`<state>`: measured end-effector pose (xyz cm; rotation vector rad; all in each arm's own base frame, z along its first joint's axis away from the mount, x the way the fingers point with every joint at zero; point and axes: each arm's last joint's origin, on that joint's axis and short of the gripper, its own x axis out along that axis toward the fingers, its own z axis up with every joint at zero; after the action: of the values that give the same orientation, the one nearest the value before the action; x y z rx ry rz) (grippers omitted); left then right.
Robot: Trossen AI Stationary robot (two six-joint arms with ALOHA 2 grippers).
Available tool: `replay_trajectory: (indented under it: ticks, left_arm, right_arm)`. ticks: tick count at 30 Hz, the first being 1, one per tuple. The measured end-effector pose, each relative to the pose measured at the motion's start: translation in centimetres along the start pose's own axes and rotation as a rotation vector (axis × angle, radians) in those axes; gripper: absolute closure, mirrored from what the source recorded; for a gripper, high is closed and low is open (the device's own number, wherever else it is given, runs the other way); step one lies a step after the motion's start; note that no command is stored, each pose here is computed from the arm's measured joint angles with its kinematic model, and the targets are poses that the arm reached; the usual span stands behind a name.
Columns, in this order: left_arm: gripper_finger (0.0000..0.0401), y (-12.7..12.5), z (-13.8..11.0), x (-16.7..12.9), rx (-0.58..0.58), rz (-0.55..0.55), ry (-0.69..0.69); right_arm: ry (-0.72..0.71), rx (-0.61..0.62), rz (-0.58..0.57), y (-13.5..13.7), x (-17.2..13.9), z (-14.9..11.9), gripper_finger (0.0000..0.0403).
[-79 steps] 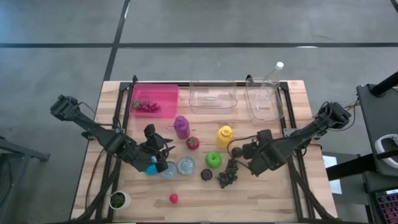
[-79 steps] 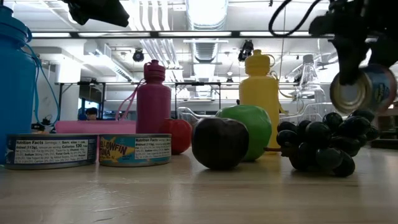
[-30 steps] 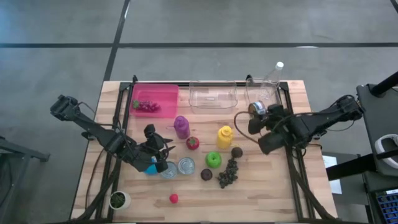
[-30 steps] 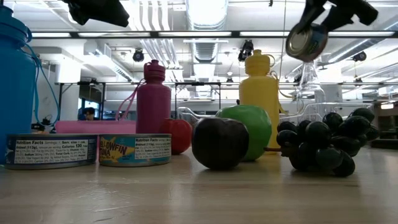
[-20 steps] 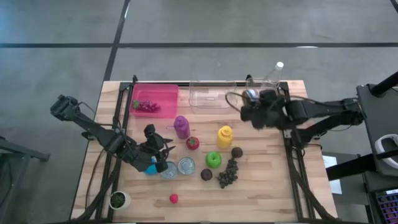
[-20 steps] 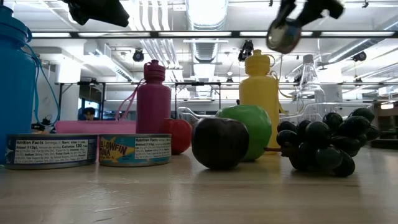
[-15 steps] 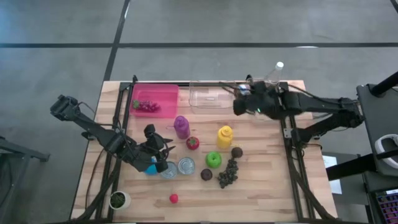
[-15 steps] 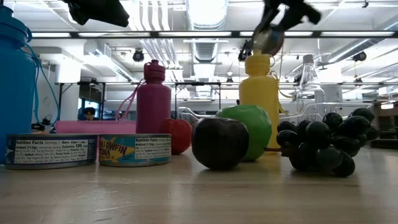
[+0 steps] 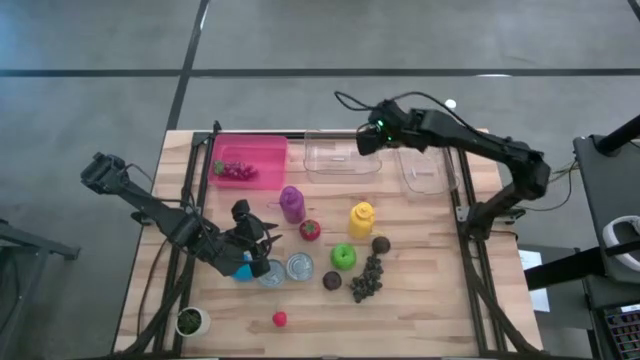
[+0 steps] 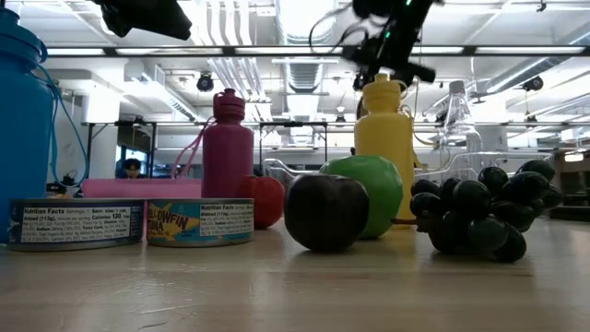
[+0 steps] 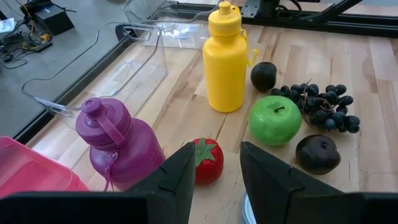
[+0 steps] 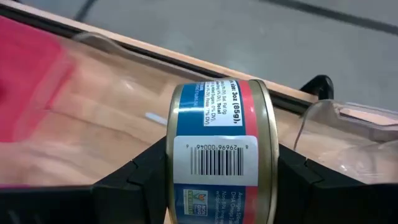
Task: Pick & Place Food Item
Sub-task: Put the blue and pink tuna can into the left transparent bin
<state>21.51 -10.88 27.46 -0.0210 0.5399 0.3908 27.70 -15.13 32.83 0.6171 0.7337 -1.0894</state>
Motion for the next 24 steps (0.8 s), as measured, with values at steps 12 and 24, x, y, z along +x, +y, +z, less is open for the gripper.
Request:
replay_trajectory:
  ticks: [12, 24]
  left_arm:
    - [0.0272, 0.0, 0.0, 0.0, 0.0, 0.0, 0.0]
    - [0.0272, 0.0, 0.0, 0.0, 0.0, 0.0, 0.0]
  right_arm:
    - [0.151, 0.035, 0.005, 0.8, 6.2, 1.1, 0.0211]
    - [0.234, 0.08, 0.012, 1.4, 9.7, 0.8, 0.021]
